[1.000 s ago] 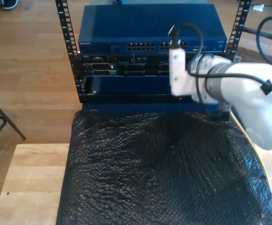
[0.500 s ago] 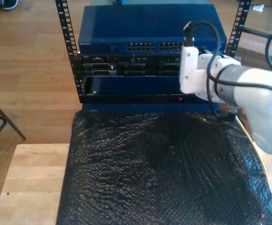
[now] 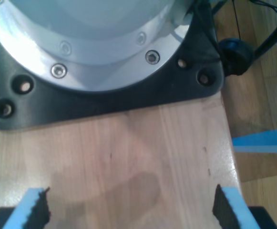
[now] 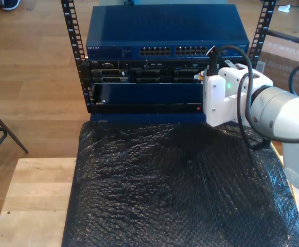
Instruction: Grab the cable and plug it in
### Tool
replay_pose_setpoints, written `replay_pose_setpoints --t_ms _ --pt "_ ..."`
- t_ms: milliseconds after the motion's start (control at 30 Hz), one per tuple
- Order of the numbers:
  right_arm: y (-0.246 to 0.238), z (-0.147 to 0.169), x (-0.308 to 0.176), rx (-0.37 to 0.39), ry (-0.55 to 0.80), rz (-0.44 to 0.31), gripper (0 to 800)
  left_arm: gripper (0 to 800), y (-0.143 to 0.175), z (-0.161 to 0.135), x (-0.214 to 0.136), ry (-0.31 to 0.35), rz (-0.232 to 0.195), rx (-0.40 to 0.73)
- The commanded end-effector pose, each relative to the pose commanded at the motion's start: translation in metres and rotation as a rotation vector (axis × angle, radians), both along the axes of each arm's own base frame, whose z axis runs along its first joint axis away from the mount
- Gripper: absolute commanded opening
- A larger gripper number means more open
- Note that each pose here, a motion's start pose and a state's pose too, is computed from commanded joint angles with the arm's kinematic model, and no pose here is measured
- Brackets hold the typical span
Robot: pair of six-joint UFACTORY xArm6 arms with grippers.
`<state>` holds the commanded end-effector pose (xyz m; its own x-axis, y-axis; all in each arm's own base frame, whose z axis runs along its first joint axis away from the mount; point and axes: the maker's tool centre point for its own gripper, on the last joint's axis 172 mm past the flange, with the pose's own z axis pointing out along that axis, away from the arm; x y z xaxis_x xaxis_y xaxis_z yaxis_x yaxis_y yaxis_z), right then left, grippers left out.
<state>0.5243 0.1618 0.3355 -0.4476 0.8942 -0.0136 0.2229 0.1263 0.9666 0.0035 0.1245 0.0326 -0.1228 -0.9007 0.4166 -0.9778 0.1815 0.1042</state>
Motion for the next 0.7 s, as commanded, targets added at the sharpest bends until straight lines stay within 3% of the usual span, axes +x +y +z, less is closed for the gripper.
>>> replay_pose_setpoints --t_ms 267,500,700 --pt "-0.009 0.001 0.006 -0.043 -0.03 -0.022 2 800 0.0 0.0 0.0 0.0 0.0 0.0" --pt "-0.032 -0.021 0.017 -0.09 -0.019 -0.093 2 800 0.0 0.0 0.0 0.0 0.0 0.0" --pt "-0.028 -0.027 0.022 -0.092 -0.099 -0.131 1 800 0.0 0.0 0.0 0.0 0.0 0.0"
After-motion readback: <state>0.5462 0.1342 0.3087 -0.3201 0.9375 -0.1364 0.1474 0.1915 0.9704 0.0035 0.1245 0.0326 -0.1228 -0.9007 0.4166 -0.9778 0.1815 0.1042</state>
